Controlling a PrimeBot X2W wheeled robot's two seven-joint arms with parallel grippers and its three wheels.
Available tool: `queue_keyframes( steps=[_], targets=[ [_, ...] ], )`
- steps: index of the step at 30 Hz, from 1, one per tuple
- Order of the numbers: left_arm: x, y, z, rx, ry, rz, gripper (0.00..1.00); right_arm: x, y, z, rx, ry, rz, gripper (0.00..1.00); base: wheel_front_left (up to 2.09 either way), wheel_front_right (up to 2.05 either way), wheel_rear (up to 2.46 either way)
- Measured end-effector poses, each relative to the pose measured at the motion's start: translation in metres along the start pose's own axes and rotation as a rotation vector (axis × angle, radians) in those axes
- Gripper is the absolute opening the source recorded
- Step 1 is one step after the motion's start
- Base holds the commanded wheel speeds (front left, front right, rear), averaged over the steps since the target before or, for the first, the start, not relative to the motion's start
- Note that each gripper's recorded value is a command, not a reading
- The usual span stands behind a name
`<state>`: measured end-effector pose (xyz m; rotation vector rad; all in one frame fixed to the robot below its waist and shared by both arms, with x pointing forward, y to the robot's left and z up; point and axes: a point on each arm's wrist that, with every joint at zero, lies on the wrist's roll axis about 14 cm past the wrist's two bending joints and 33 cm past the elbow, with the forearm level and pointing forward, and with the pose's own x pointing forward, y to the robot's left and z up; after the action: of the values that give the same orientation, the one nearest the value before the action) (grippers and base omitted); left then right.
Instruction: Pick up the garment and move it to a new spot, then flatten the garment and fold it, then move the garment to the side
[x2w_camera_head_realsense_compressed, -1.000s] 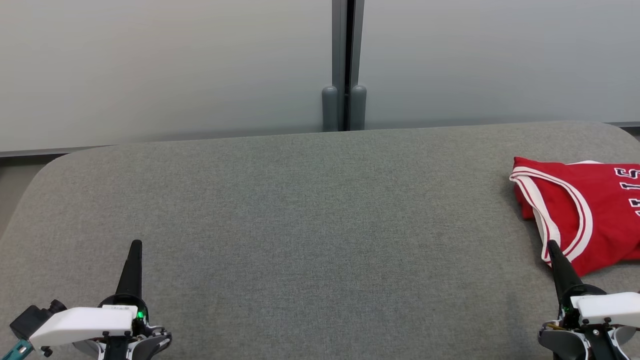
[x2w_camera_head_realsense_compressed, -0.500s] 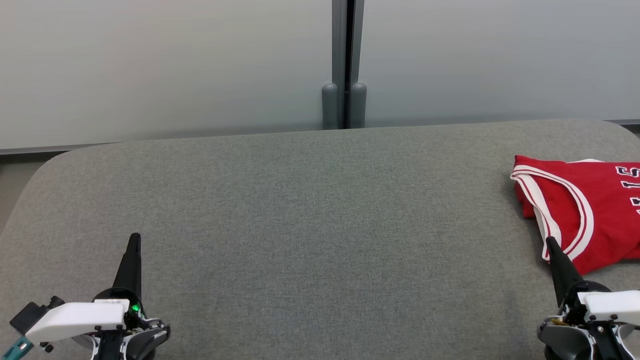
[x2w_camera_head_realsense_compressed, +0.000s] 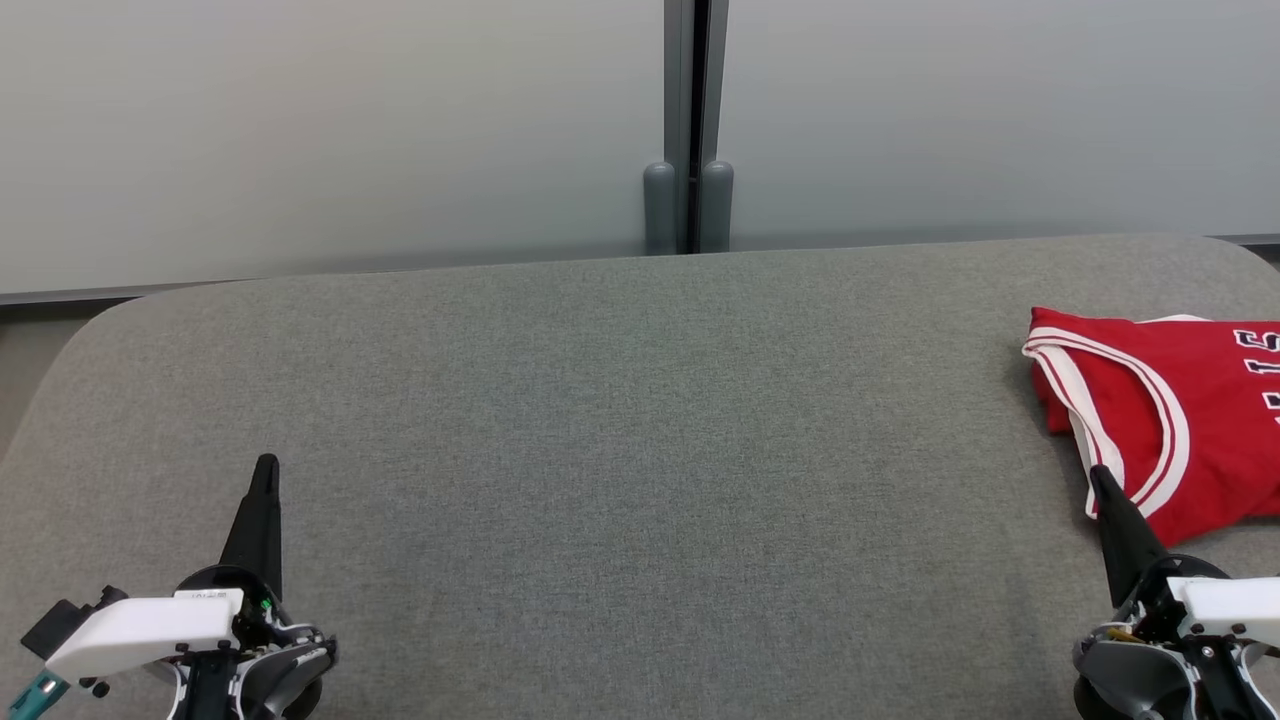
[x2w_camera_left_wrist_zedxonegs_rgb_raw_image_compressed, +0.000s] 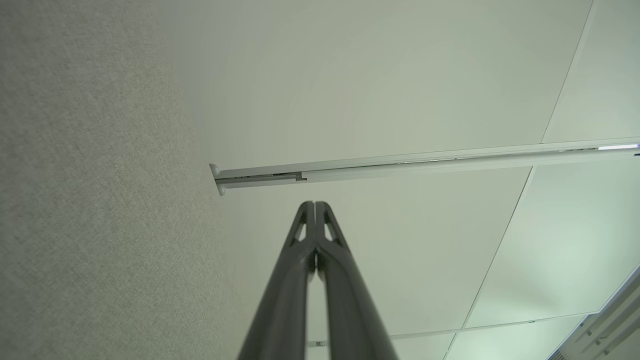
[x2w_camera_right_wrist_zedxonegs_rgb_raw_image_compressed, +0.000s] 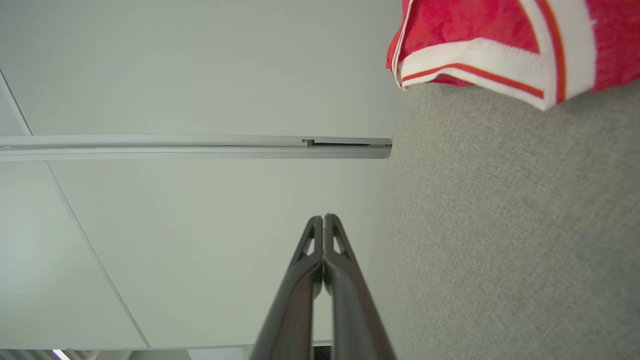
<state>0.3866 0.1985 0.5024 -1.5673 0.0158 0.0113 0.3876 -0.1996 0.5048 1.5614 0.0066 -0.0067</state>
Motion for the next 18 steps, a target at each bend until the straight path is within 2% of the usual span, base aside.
queue_keyframes(
  steps=[18],
  targets=[
    [0.0008,-0.001,0.0003,-0.01,-0.001,-0.003,0.0,0.0002,0.0001,-0.0002,0.015,0.0,0.001,0.0,0.0,0.0,0.0]
  ],
)
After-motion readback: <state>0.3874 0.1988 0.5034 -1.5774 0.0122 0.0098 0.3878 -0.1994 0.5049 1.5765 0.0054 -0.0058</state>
